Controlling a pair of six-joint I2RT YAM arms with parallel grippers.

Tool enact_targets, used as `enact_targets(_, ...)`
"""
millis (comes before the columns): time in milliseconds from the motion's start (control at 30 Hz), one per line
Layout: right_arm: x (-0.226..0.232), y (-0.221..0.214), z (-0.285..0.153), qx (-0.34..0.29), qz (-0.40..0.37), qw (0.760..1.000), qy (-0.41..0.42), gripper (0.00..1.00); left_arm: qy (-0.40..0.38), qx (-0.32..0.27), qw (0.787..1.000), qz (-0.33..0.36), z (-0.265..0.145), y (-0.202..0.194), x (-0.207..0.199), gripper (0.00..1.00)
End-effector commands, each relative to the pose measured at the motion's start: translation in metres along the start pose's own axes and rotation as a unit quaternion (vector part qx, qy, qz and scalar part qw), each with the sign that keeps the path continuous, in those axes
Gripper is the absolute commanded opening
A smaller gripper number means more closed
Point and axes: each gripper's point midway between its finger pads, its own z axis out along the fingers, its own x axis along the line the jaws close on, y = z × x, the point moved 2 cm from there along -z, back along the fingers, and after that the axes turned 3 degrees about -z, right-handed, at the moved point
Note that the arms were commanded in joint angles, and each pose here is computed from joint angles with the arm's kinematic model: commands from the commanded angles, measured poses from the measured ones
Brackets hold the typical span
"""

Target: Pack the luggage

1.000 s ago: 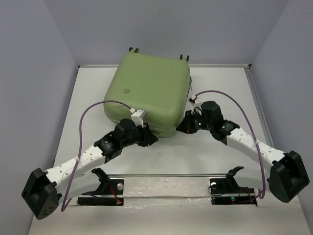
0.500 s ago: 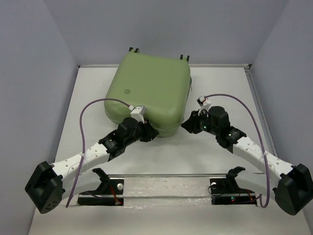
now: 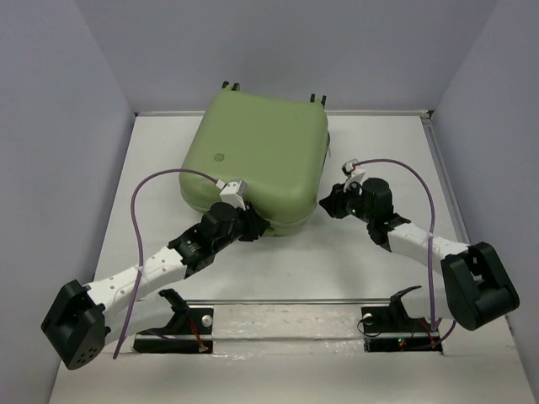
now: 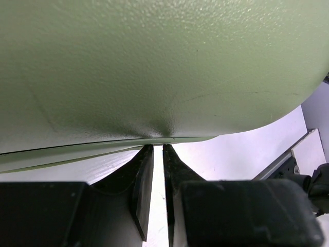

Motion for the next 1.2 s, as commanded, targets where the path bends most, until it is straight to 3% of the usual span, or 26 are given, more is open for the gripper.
enact_targets(0,0.012,0.018,0.006,-0.053,-0.056,0.994,0.073,0.36,-0.009,-0.039,0.999,0.006,-0.004,0.016,-0.006,0.25)
enact_targets(400,0.019,-0.003,0.014,-0.019,-0.075,0.990,0.122,0.39,0.008,-0.055,0.998,0.015,-0.005,0.028,-0.006,0.25)
enact_targets(500,-0.001,-0.002,0.012,-0.008,-0.055,0.997,0.046,0.38,0.012,-0.058,0.998,0.018,-0.005,0.032,-0.006,0.25)
enact_targets(667,-0.003,-0.007,-0.005,-0.010,-0.011,1.000,0.011,0.37,0.015,-0.061,0.998,0.023,-0.004,0.038,-0.007,0.25)
enact_targets(1167,0.023,-0.008,-0.002,-0.018,-0.052,0.992,0.114,0.41,0.024,-0.086,0.996,0.019,-0.011,0.055,-0.004,0.25)
